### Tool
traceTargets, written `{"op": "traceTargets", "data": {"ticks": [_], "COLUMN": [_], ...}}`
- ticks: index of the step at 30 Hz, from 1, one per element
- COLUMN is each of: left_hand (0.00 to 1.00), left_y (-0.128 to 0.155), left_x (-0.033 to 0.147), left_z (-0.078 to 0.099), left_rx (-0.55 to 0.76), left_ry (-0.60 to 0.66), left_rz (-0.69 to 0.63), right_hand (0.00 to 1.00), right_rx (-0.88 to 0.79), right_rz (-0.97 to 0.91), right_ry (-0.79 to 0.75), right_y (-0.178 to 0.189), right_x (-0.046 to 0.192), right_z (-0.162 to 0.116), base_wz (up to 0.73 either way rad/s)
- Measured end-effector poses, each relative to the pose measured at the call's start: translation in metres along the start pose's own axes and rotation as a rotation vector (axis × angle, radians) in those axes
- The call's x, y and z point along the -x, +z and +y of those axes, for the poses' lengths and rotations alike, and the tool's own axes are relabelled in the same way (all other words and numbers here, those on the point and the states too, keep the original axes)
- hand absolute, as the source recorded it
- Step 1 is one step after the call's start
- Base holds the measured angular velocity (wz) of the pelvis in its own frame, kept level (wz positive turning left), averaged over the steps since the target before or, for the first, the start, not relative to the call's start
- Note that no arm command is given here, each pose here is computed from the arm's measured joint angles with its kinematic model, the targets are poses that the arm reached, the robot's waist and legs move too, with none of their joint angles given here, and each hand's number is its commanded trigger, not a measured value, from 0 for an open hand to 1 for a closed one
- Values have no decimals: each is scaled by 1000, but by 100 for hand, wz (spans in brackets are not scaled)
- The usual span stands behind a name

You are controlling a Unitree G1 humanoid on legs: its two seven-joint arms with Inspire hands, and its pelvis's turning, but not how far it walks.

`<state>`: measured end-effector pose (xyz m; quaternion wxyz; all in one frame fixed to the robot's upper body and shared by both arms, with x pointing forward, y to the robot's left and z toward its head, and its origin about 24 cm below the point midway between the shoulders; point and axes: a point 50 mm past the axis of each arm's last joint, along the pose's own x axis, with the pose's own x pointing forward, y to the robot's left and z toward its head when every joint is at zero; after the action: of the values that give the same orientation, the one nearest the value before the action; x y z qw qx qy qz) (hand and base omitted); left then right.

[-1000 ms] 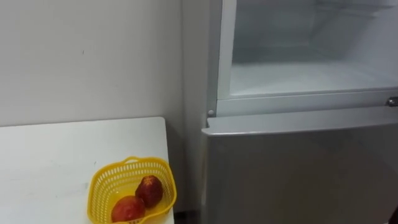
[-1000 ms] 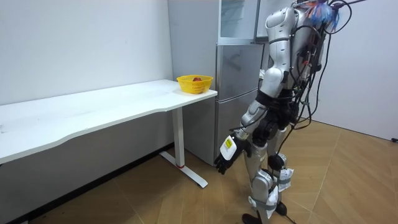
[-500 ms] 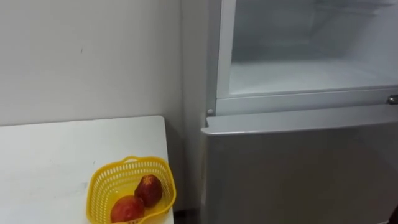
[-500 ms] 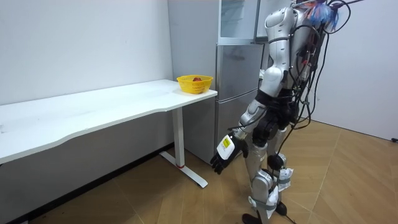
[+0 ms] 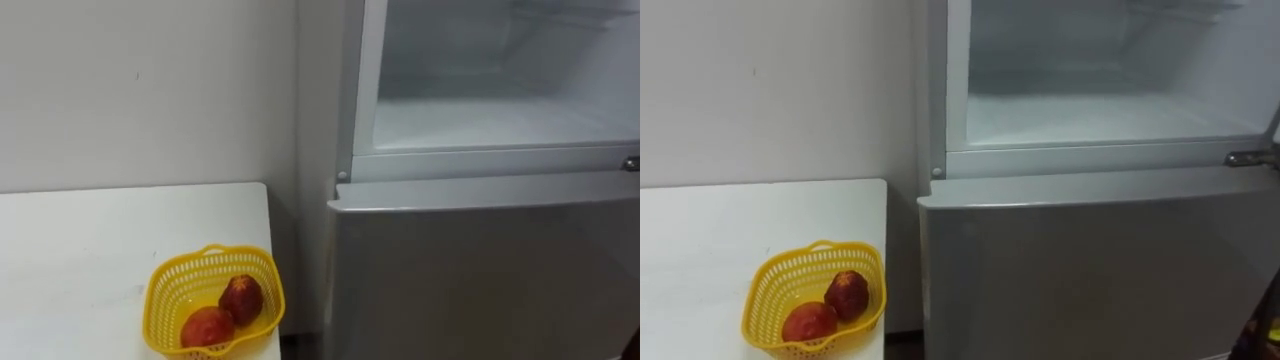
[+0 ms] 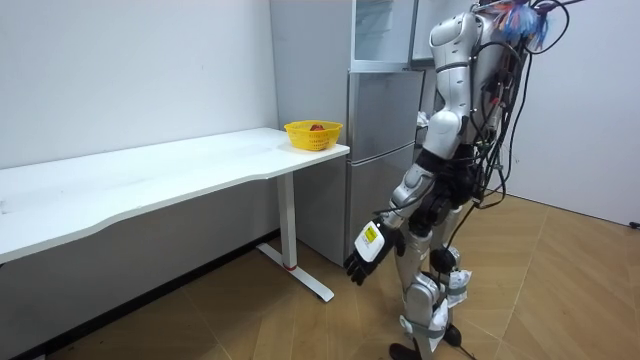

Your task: Retrieve from the upper fridge

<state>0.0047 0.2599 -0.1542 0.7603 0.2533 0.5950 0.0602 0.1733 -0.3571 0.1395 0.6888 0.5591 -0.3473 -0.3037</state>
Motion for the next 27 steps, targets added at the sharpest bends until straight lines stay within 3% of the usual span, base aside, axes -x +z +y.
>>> {"op": "traceTargets", "data": {"ticks": [8,27], "left_hand": [0,0], "left_y": [-3,-6], "left_x": [1,2], "left_z": [-1,-15], "left_rx": [0,-41], "left_ry": [11,-43], "left_rz": [11,31], "right_hand": [0,0], "right_rx": [12,231], "right_rz": [-3,45], "right_ry": [27,154], "right_y": [-5,-29], "right_x": [-2,6], "right_z": [6,12], "base_wz": [0,1]}}
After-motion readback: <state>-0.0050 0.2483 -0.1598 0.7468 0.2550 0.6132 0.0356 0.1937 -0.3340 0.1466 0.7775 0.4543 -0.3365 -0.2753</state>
